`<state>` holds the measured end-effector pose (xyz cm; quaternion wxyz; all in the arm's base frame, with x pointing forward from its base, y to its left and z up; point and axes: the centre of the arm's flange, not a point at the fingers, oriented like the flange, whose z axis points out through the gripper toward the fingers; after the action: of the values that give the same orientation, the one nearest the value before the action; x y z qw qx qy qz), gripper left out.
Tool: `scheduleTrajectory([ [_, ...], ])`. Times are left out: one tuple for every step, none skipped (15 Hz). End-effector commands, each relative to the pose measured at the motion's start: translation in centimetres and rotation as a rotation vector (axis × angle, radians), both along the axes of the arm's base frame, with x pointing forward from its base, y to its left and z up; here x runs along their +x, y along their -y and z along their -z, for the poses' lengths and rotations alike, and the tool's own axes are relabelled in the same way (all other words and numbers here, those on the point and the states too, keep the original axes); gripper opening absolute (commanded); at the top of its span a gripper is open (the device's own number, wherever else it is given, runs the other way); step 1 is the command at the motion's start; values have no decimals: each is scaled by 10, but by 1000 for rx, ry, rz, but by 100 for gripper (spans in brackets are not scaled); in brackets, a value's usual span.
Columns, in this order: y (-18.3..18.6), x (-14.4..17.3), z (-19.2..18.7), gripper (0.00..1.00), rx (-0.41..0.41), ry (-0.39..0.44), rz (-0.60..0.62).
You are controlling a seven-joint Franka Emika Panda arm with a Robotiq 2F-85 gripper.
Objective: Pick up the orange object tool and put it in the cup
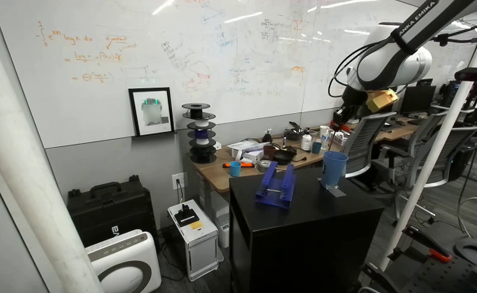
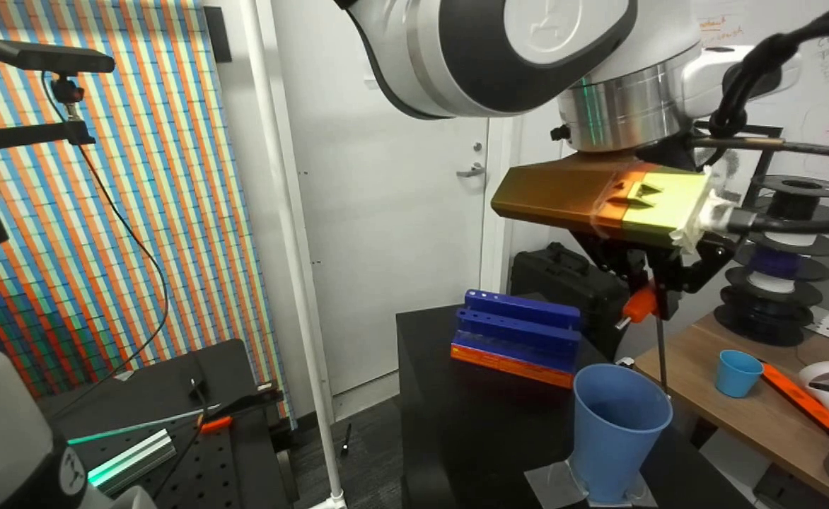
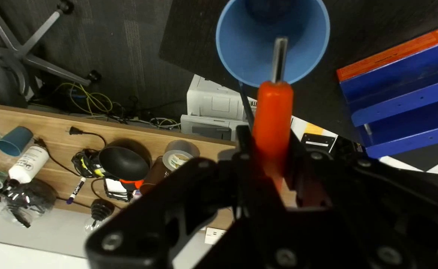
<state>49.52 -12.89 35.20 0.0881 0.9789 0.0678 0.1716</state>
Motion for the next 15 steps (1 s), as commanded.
scheduleTrajectory([
  [-22, 3, -21, 13, -39, 106, 24],
  [-24, 2, -32, 13, -50, 134, 29],
  [-26, -1, -41, 13, -63, 157, 40],
  [-28, -3, -48, 13, -79, 174, 56],
  [-29, -4, -55, 13, -102, 179, 90],
  [-31, -6, -61, 13, -110, 185, 123],
  [-33, -8, -67, 13, -104, 189, 152],
  [-37, -12, -72, 13, -93, 200, 173],
  [-42, -16, -77, 13, -77, 206, 188],
  [-50, -20, -81, 13, -54, 218, 197],
  [-56, -22, -83, 13, -33, 227, 197],
  [-66, -24, -84, 13, -9, 245, 189],
  [-74, -26, -83, 13, 7, 252, 182],
  [-82, -28, -81, 13, 29, 249, 176],
  [-89, -29, -77, 13, 52, 236, 185],
])
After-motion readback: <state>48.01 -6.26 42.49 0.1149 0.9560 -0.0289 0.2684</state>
